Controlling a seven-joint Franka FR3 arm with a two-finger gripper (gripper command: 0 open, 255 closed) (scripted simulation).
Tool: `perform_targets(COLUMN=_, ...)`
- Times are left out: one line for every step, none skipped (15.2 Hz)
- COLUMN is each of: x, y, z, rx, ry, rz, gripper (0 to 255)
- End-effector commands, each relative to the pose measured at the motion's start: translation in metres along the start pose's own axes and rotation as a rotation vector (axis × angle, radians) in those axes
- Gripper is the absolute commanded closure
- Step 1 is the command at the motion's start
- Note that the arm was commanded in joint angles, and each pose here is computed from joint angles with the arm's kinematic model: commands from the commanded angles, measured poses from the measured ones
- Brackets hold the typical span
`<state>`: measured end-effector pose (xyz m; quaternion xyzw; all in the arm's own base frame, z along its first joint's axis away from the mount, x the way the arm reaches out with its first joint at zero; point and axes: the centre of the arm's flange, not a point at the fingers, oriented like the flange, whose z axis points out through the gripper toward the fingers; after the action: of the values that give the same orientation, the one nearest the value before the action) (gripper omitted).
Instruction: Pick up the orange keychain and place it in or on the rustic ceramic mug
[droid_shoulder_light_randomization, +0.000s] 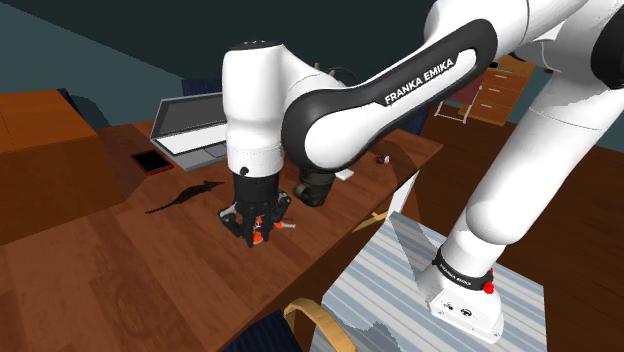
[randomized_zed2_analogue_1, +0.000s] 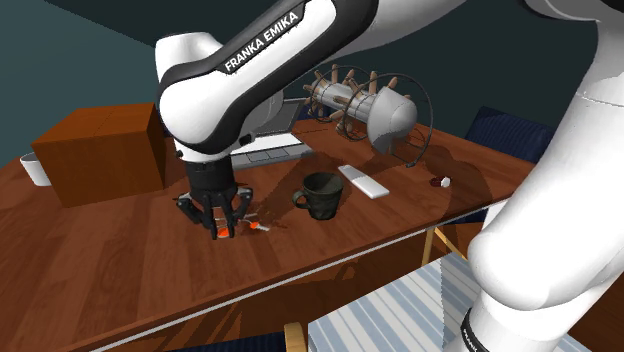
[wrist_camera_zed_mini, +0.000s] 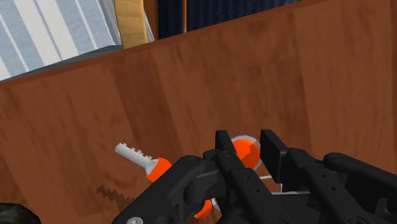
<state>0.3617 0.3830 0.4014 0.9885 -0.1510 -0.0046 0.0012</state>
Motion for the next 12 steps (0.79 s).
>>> perform_targets(x=-0.001, y=0.001, z=-0.01, rx=0.0, ry=0.0, rz=0.0, gripper=255)
perform_targets(x=-0.001, y=0.001, z=-0.016, rx=0.0, ry=0.0, rz=0.0, gripper=255)
perform_targets(x=-0.001, y=0.001, z=-0.021, rx=0.0, ry=0.0, rz=0.0, gripper=255)
perform_targets(x=-0.001, y=0.001, z=-0.026, rx=0.0, ry=0.0, rz=0.0, gripper=255)
perform_targets(x=-0.001, y=0.001, z=-0.031, rx=0.0, ry=0.0, rz=0.0, gripper=255)
perform_targets(x=-0.001, y=0.001, z=-0.037, rx=0.0, ry=0.0, rz=0.0, gripper=255)
perform_targets(x=-0.001, y=0.001, z=-0.042, rx=0.0, ry=0.0, rz=0.0, gripper=255)
perform_targets(x=-0.001, y=0.001, z=-0.047, rx=0.0, ry=0.0, rz=0.0, gripper=255)
perform_targets(x=-0.001, y=0.001, z=-0.053, rx=0.0, ry=0.0, rz=0.0, gripper=255)
perform_targets(x=-0.001, y=0.001, z=-0.058, rx=0.0, ry=0.0, rz=0.0, gripper=255)
perform_targets(x=-0.001, y=0.001, z=-0.063, rx=0.0, ry=0.0, rz=0.0, gripper=255)
perform_targets(x=-0.001, y=0.001, z=-0.068, rx=0.0, ry=0.0, rz=0.0, gripper=255)
